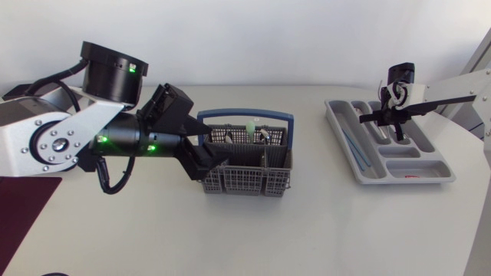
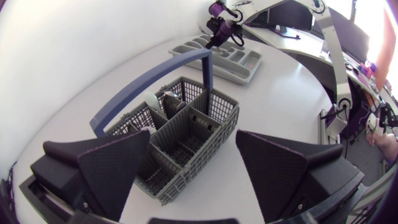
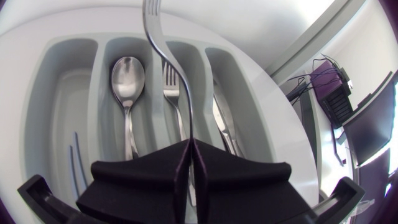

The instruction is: Unload the cutlery basket into the drawer organizer.

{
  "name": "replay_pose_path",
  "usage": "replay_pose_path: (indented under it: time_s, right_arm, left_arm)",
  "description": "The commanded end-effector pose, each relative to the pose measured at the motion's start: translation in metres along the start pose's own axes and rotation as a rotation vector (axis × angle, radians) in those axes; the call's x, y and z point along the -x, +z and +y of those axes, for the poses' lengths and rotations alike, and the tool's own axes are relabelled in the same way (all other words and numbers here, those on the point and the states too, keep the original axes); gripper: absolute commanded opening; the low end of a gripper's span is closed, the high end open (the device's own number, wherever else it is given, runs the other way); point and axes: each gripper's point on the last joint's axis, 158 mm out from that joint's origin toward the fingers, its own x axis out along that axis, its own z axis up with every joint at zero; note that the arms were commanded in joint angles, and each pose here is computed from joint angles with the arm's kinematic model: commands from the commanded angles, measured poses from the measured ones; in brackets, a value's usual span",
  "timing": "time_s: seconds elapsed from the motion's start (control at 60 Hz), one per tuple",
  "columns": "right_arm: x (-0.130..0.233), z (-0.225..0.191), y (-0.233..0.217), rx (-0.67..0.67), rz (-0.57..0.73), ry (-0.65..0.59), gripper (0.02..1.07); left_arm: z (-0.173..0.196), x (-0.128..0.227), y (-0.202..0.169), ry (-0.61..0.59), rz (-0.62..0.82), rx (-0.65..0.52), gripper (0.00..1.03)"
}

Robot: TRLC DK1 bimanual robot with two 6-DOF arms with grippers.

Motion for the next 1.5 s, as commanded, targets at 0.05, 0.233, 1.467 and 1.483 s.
replay_pose_path:
  time_s: [0.05, 0.233, 1.467, 1.483]
  right_arm:
    - [-0.020, -0.003, -0.014, -0.018, 0.044, -0.019, 0.10]
    - [-0.037, -0.004, -0.018, -0.021, 0.067, -0.023, 0.12]
    - [0.207, 0.102, 0.001, 0.159, -0.277, 0.422, 0.76]
    - [0.210, 0.108, -0.001, 0.166, -0.276, 0.435, 0.76]
  left_arm:
    - [-0.001, 0.001, -0.008, 0.004, 0.007, -0.014, 0.96]
    - [-0.002, 0.000, -0.007, 0.001, 0.007, -0.014, 0.96]
    - [0.029, -0.002, -0.051, 0.143, 0.093, -0.026, 0.95]
    - [0.029, -0.002, -0.054, 0.145, 0.097, -0.025, 0.94]
